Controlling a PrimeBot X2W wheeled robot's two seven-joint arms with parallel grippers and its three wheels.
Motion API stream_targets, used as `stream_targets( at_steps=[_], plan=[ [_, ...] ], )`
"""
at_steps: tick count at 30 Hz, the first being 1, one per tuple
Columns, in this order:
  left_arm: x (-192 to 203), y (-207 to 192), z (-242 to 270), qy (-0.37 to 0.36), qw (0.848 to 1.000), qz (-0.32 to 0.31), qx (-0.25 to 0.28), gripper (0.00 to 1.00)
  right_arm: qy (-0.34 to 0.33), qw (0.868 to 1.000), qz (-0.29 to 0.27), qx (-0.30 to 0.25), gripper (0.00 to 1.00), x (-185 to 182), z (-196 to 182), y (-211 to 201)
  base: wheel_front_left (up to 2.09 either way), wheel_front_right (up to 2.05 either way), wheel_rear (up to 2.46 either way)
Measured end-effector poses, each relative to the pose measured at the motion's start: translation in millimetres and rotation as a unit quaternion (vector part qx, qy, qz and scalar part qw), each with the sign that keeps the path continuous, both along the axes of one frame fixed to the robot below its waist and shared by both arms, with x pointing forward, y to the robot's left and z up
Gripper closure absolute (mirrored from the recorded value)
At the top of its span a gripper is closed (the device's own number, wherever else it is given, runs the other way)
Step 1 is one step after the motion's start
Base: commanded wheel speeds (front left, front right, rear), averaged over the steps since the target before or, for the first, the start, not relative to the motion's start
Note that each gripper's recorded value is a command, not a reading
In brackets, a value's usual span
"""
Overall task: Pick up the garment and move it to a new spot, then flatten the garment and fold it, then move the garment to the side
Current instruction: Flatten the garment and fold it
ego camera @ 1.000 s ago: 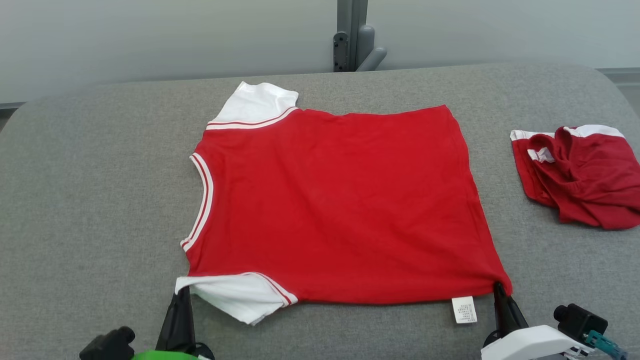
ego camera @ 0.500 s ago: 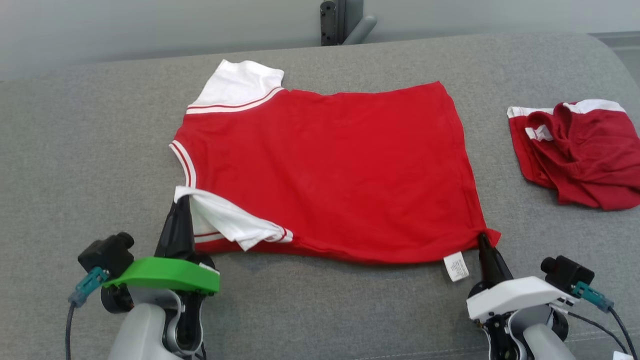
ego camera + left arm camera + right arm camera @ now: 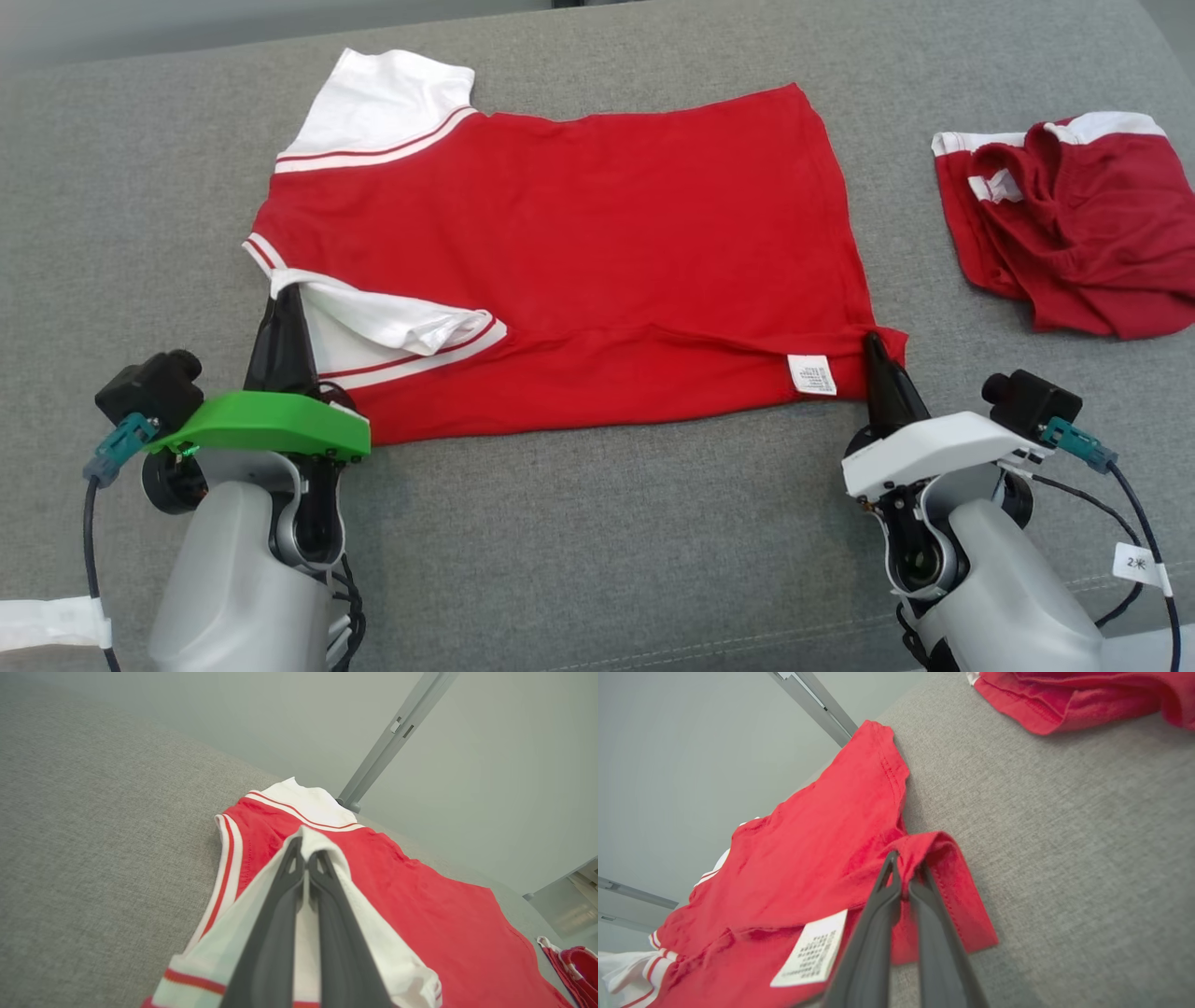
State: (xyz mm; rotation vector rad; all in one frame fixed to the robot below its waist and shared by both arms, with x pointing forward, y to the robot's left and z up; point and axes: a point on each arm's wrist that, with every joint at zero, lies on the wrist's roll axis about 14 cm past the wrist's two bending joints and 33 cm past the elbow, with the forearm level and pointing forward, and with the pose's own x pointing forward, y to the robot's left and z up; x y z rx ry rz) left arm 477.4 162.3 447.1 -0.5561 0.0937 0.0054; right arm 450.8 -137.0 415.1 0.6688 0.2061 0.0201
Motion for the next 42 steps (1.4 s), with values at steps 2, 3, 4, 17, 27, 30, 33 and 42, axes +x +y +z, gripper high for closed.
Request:
stream_targets(
  at_steps=[2,3,4,17,27,30,33,42],
  plan=[
    [4.3,-0.2,-2.9,0.004,1.000,0.001,0.000,1.00,0.003,1.000,0.007,-0.008,1.00,2.5,-2.0,2.4,0.00,0.00,0.00],
    [6.2,-1.0,-3.7,0.005,1.000,0.000,0.000,1.00,0.001,1.000,0.009,-0.010,1.00,4.7,-1.0,3.1,0.00,0.00,0.00],
    [7.5,-1.7,-4.8,0.006,1.000,-0.001,0.001,1.00,-0.002,1.000,0.011,-0.013,1.00,7.3,0.5,3.5,0.00,0.00,0.00],
    [13.8,12.5,2.1,0.003,0.999,0.026,0.022,0.00,-0.040,0.998,0.018,-0.048,0.00,29.5,25.3,1.7,0.00,0.00,0.00],
    [-13.7,29.0,12.1,-0.014,0.999,0.050,0.011,0.00,-0.088,0.993,-0.019,-0.072,0.00,10.4,52.8,-25.6,0.00,0.00,0.00],
    [-31.0,34.5,5.0,-0.003,0.998,0.057,0.010,0.00,-0.090,0.992,-0.027,-0.083,0.00,-4.0,53.8,-32.7,0.00,0.00,0.00],
    [-50.2,33.6,-10.7,0.023,0.998,0.055,0.013,0.00,-0.090,0.991,-0.027,-0.096,0.00,-17.8,53.6,-35.1,0.00,0.00,0.00],
    [-83.7,24.8,-56.3,0.112,0.993,0.039,0.024,0.00,-0.093,0.989,-0.017,-0.109,0.00,-40.5,55.3,-31.4,0.00,0.00,0.00]
  ],
)
